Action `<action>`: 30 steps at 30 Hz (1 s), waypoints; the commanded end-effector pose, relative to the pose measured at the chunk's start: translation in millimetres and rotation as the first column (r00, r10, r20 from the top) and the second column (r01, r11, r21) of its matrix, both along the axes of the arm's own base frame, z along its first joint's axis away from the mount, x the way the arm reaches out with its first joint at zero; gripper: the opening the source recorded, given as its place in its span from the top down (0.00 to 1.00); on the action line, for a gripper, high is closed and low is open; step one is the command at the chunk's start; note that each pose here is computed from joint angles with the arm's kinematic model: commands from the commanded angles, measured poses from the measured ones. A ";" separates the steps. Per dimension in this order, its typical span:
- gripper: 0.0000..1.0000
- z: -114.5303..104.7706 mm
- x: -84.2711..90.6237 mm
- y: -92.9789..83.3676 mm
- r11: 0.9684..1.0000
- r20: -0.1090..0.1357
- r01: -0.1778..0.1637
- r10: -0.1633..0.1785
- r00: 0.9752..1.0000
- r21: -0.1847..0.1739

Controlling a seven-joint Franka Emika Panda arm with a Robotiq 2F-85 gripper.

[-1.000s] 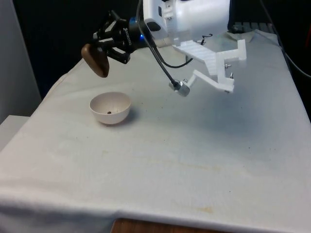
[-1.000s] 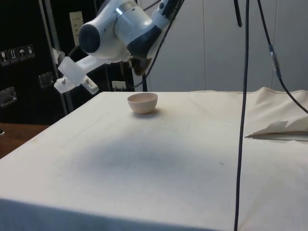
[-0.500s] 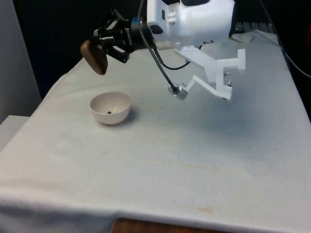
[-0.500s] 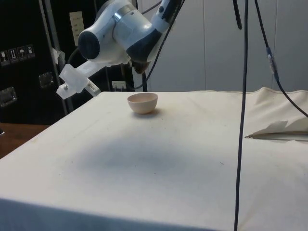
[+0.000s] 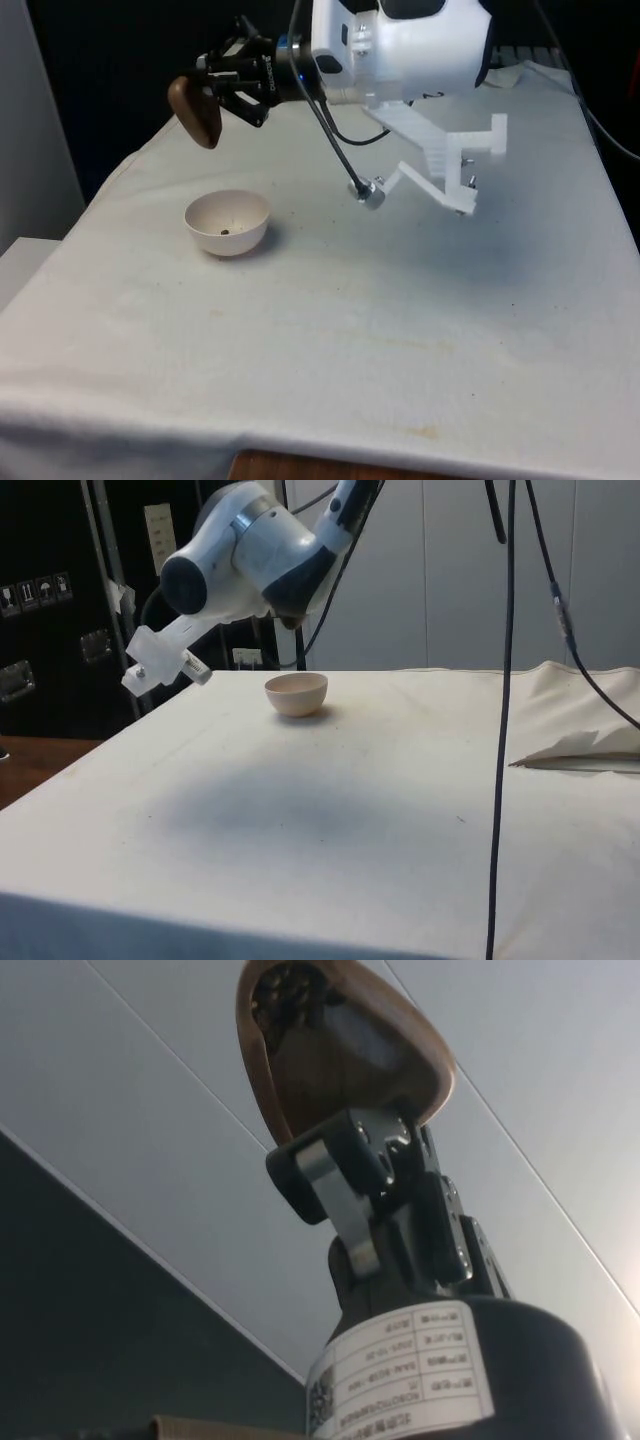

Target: Pour the coffee beans from the cup into the bowl.

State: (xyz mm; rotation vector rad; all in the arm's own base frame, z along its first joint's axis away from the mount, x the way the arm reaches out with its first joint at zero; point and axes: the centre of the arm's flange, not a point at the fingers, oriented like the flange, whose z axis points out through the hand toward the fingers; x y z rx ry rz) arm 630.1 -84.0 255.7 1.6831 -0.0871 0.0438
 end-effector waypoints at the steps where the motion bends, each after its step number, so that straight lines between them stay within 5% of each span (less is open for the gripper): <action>1: 1.00 -0.7 1.3 2.2 1.000 -0.003 0.000 0.000 1.000 -0.010; 12: 1.00 -4.9 3.2 7.5 0.999 -0.011 0.000 0.000 1.000 -0.045; 30: 1.00 -15.1 4.5 12.8 0.991 -0.030 -0.001 -0.003 1.000 -0.130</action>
